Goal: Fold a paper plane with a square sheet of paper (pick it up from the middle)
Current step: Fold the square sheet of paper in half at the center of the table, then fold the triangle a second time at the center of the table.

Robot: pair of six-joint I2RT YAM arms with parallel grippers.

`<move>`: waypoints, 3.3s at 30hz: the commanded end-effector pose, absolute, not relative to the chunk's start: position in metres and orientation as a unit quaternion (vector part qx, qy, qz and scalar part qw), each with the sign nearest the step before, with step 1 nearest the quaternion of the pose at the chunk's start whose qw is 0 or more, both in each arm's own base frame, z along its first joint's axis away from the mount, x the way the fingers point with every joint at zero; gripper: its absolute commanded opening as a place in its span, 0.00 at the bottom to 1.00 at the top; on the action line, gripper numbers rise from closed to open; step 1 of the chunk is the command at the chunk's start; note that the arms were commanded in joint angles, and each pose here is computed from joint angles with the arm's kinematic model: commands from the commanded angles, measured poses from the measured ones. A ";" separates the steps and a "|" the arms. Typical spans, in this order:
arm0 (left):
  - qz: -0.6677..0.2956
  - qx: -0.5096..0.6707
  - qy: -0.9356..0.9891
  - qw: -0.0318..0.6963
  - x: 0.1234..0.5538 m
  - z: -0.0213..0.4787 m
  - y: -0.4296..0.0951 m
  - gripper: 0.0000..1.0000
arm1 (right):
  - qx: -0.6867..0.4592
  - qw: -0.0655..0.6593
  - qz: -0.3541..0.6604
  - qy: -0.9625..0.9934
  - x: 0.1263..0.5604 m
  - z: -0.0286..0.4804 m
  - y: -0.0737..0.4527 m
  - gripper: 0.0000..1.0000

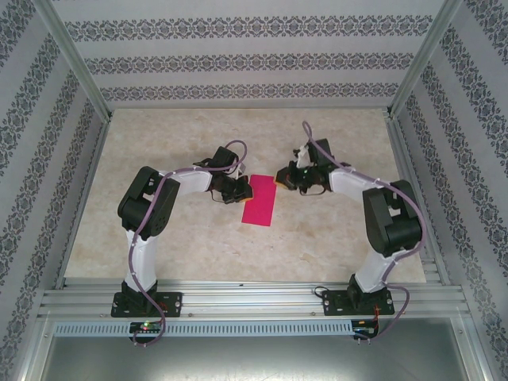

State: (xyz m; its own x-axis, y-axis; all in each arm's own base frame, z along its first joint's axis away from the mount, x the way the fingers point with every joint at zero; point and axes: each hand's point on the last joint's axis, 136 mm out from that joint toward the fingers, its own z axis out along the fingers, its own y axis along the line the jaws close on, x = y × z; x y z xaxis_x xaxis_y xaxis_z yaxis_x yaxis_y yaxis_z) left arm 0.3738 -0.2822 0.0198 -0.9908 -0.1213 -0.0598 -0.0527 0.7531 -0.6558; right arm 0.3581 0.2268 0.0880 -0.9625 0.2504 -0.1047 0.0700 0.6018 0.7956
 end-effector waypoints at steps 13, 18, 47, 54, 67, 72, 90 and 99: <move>-0.282 -0.062 0.957 -0.028 0.333 -0.024 -0.266 0.00 | 0.080 0.025 0.402 0.912 0.262 0.013 0.254 0.01; -0.282 -0.062 0.957 -0.027 0.332 -0.024 -0.265 0.00 | 0.078 0.008 0.369 0.926 0.247 0.003 0.240 0.01; -0.290 -0.070 0.955 -0.005 0.311 0.000 -0.269 0.00 | -0.001 0.019 0.409 0.912 0.261 0.035 0.246 0.07; -0.293 -0.059 0.953 0.058 0.318 0.037 -0.264 0.11 | 0.023 0.089 0.353 0.931 0.288 0.072 0.224 0.23; -0.354 -0.084 0.920 0.143 0.332 0.067 -0.252 0.12 | 0.084 0.187 0.268 0.941 0.299 0.077 0.211 0.39; -0.365 -0.108 0.911 0.162 0.339 0.068 -0.241 0.15 | 0.071 0.197 0.270 0.940 0.296 0.085 0.214 0.46; -0.423 -0.143 0.883 0.141 0.345 0.054 -0.252 0.36 | 0.049 0.105 0.291 0.950 0.290 0.068 0.248 0.46; -0.413 -0.129 0.893 0.121 0.332 0.042 -0.250 0.41 | 0.065 0.116 0.285 0.949 0.290 0.050 0.251 0.45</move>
